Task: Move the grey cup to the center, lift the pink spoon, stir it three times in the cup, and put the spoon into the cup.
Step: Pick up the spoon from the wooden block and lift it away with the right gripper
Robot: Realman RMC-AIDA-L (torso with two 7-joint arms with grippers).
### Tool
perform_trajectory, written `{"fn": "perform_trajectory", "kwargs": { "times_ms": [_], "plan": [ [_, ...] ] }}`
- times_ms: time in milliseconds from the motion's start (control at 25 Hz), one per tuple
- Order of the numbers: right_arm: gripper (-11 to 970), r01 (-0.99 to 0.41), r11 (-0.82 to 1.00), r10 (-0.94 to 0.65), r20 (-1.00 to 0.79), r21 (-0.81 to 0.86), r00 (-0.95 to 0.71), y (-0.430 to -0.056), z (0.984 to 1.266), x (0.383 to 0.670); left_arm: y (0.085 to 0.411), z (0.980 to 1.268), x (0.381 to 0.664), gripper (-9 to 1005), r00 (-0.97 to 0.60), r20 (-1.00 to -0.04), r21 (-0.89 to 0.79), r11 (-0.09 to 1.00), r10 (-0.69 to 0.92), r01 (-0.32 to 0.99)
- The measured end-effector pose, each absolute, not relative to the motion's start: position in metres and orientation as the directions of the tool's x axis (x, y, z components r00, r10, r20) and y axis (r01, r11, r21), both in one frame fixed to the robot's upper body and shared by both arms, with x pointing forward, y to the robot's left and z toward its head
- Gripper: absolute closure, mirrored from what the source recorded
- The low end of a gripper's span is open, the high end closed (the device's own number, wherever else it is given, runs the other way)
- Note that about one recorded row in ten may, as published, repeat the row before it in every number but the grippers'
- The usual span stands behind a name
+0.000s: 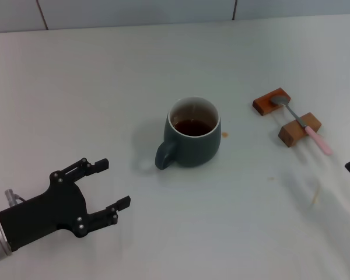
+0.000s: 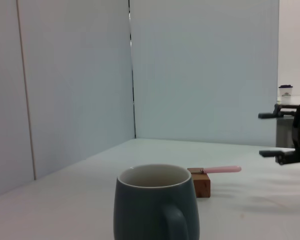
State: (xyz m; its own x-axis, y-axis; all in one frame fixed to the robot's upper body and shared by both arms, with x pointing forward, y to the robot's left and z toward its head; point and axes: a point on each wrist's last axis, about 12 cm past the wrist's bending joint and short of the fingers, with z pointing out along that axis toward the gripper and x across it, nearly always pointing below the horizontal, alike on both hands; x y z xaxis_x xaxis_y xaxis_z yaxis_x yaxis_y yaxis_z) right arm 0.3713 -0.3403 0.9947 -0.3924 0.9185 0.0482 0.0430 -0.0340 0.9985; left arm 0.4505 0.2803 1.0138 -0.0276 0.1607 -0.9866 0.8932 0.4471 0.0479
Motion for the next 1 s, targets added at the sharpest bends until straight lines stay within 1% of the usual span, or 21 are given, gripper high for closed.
{"fn": "perform_trajectory", "kwargs": {
  "times_ms": [320, 1000],
  "plan": [
    [230, 0.086, 0.007, 0.911, 0.029, 0.996, -0.411, -0.334, 0.988, 0.381, 0.282, 1.015, 0.452, 183, -0.030, -0.988, 0.044, 0.460, 0.153, 0.887],
    [231, 0.098, 0.070, 0.907, -0.023, 0.993, -0.420, -0.328, 0.984, 0.400, 0.282, 1.015, 0.452, 183, -0.029, -0.989, 0.044, 0.469, 0.146, 0.882]
  ]
}}
